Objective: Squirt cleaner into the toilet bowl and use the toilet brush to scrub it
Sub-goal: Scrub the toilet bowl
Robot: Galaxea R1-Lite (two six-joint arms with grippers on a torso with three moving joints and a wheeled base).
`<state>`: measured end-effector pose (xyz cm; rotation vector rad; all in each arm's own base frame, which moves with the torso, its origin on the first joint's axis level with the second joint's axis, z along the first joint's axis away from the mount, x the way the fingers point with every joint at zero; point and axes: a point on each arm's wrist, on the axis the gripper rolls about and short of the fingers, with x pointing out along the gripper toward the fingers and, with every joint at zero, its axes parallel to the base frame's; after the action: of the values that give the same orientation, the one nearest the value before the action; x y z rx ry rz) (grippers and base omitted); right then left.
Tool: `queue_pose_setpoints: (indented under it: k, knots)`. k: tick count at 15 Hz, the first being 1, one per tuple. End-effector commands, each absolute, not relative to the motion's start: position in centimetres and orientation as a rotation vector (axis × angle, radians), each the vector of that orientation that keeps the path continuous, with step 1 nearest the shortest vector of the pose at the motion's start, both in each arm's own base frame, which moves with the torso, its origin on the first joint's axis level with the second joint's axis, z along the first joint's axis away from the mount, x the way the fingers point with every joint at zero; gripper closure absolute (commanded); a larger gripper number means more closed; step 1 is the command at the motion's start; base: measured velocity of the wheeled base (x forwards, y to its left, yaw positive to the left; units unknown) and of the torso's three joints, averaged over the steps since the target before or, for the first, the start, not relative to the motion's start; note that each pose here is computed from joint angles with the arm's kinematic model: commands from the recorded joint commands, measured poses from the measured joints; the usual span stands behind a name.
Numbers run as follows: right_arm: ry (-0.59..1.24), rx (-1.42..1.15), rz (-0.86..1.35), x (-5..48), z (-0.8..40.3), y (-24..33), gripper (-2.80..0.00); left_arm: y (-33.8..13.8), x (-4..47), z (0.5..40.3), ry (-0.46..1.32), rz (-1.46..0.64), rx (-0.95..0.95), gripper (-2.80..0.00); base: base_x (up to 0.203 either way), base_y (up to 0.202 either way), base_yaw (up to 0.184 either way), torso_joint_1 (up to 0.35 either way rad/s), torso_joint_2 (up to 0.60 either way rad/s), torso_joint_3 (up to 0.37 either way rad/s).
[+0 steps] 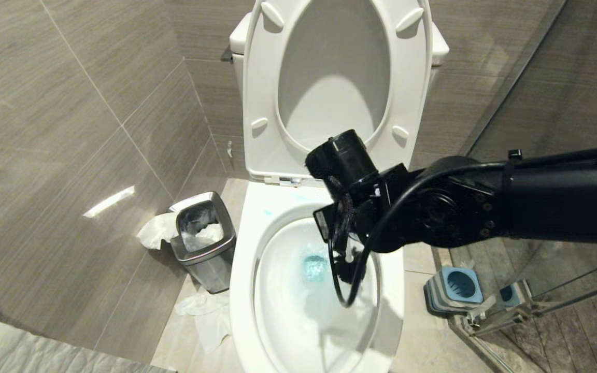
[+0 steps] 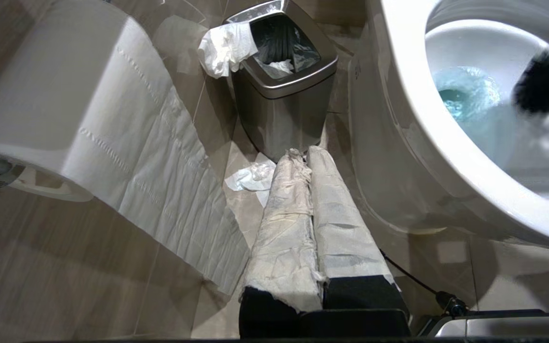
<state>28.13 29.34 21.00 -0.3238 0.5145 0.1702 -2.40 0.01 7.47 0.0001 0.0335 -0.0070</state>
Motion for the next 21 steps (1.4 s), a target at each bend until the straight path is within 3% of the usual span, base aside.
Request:
queue_pose_setpoints:
  k: [1, 5, 8, 11, 21]
  knots:
    - [0.500, -0.302, 0.251, 24.4, 22.2, 30.1, 0.00, 0.0, -2.4, 7.5, 0.035, -0.008, 0.000, 0.00, 0.000, 0.000, 0.000, 0.000, 0.00, 0.000]
    - [0.476, -0.258, 0.278, 24.5, 20.1, 33.8, 0.00, 0.0, -2.4, 7.5, 0.035, -0.008, 0.000, 0.00, 0.000, 0.000, 0.000, 0.000, 0.00, 0.000]
    - [0.464, -0.229, 0.217, 26.8, 20.2, 32.8, 0.00, 0.0, -2.4, 7.5, 0.035, -0.008, 0.000, 0.00, 0.000, 0.000, 0.000, 0.000, 0.00, 0.000]
    - [0.518, -0.275, 0.211, 25.9, 18.6, 31.5, 0.00, 0.0, -2.4, 7.5, 0.035, -0.008, 0.000, 0.00, 0.000, 0.000, 0.000, 0.000, 0.00, 0.000]
    - [0.457, -0.203, 0.172, 29.9, 17.9, 33.2, 0.00, 0.0, -2.4, 7.5, 0.035, -0.008, 0.000, 0.00, 0.000, 0.000, 0.000, 0.000, 0.00, 0.000]
